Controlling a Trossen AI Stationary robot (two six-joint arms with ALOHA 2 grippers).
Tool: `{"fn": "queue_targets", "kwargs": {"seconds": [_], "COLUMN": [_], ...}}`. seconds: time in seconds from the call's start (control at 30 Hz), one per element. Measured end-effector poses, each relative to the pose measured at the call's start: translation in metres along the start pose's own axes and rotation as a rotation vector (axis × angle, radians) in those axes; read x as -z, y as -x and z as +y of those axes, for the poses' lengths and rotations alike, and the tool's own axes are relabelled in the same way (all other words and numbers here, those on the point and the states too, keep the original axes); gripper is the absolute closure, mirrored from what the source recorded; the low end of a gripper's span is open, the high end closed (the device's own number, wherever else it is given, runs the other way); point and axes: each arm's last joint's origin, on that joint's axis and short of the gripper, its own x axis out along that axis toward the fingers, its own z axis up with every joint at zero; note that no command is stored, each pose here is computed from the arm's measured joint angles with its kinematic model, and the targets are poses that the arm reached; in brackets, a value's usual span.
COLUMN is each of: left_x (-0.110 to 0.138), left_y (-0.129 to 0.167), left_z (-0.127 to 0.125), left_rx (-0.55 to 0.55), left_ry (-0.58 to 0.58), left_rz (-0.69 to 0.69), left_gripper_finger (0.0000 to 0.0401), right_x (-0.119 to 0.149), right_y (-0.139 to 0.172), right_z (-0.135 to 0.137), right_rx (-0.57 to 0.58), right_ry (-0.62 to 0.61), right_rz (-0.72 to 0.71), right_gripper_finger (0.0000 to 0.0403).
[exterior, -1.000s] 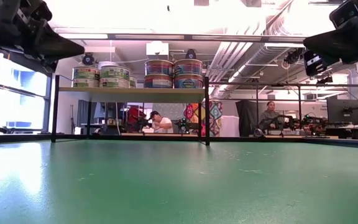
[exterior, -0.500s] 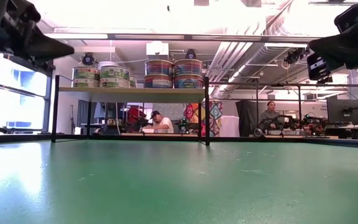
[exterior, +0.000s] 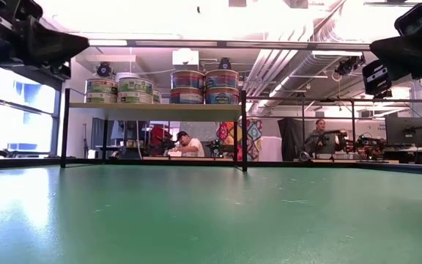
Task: Stack canned seafood by type on shelf
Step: Return to Home Position
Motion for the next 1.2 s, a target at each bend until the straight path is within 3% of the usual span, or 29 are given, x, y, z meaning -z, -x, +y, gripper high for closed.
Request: {"fn": "queue_targets", "kwargs": {"seconds": [0.13,0.37,0.73,1.2], "left_x": [0.001,0.008,0.011,0.011], "left_y": [-0.001,-0.001,0.0,0.0], "left_z": [0.008,0.017,0.019,0.019], "left_rx": [0.027,-0.016,-0.06,-0.06], "left_ry": [0.005,0.041,-0.023,-0.024], "left_rz": [0.006,0.076,0.111,0.112], "left_gripper_finger": [0.0401,0.0401,0.0401,0.0401], "right_x": [-0.003,0.001,0.002,0.002], "right_y": [0.001,0.001,0.001,0.001], "right_z": [0.0,-0.007,-0.01,-0.01], "right_rx": [0.007,0.219,0.264,0.264], "right_ry": [-0.022,-0.011,0.105,0.088], "right_rz": [-0.03,-0.017,0.01,0.009], "right_gripper_finger": [0.0403,0.0403,0.0403,0.0403]}}
